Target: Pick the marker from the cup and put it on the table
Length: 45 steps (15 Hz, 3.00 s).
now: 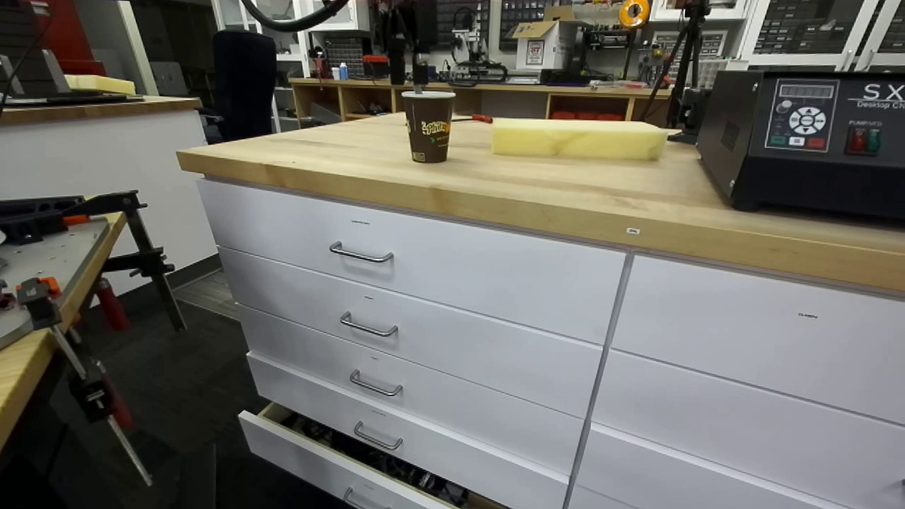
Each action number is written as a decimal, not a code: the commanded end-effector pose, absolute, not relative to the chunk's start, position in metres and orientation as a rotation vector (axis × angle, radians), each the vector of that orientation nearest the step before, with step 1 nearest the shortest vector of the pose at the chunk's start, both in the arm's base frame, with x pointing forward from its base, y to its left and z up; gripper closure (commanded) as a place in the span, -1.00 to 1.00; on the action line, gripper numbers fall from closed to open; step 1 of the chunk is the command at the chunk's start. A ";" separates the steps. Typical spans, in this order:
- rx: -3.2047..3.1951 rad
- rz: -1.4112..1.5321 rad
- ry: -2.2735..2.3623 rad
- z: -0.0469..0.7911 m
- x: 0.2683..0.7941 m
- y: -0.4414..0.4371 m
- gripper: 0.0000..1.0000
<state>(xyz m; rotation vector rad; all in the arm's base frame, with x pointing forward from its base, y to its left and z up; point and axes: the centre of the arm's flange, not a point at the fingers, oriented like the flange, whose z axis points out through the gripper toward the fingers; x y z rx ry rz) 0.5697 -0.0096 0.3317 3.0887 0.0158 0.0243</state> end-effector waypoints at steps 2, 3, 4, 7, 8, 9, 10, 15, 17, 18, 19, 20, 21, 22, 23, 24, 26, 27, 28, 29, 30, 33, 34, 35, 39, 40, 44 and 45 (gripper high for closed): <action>3.073 0.043 0.014 0.327 0.588 -0.012 -0.05; 3.072 0.042 0.014 0.325 0.590 -0.012 0.07; 3.070 0.042 0.017 0.324 0.591 -0.011 -0.03; 3.068 0.045 0.027 0.322 0.599 -0.010 0.44; 3.066 0.043 0.030 0.320 0.602 -0.009 0.58; 3.065 0.040 0.033 0.319 0.604 -0.008 0.72; 3.063 0.036 0.035 0.318 0.607 -0.008 0.87; 3.053 0.044 0.047 0.323 0.613 -0.007 0.36; 3.047 0.047 0.053 0.325 0.613 -0.008 0.84; 3.044 0.048 0.053 0.326 0.613 -0.008 0.89; 3.042 0.049 0.056 0.327 0.613 -0.008 1.00; 3.039 0.050 0.057 0.327 0.613 -0.009 1.00; 3.037 0.052 0.055 0.328 0.613 -0.009 1.00; 3.035 0.056 0.056 0.329 0.613 -0.008 0.45; 3.033 0.057 0.058 0.331 0.613 -0.008 0.43; 3.029 0.058 0.062 0.331 0.614 -0.008 0.31; 3.023 0.053 0.064 0.333 0.614 -0.006 0.05; 3.020 0.052 0.067 0.333 0.614 -0.006 -0.06; 3.018 0.052 0.069 0.333 0.615 -0.006 -0.20; 3.016 0.053 0.073 0.333 0.615 -0.006 -0.32; 3.015 0.057 0.080 0.333 0.616 -0.005 -0.44; 3.014 0.068 0.089 0.334 0.619 -0.004 -0.54; 3.015 0.076 0.093 0.335 0.620 -0.003 -0.65; 3.016 0.080 0.095 0.336 0.621 -0.002 -0.65; 3.019 0.088 0.102 0.336 0.623 -0.001 0.02; 3.020 0.090 0.103 0.336 0.621 -0.001 0.19; 3.021 0.087 0.103 0.335 0.621 -0.002 0.72; 3.021 0.086 0.103 0.335 0.621 -0.002 0.84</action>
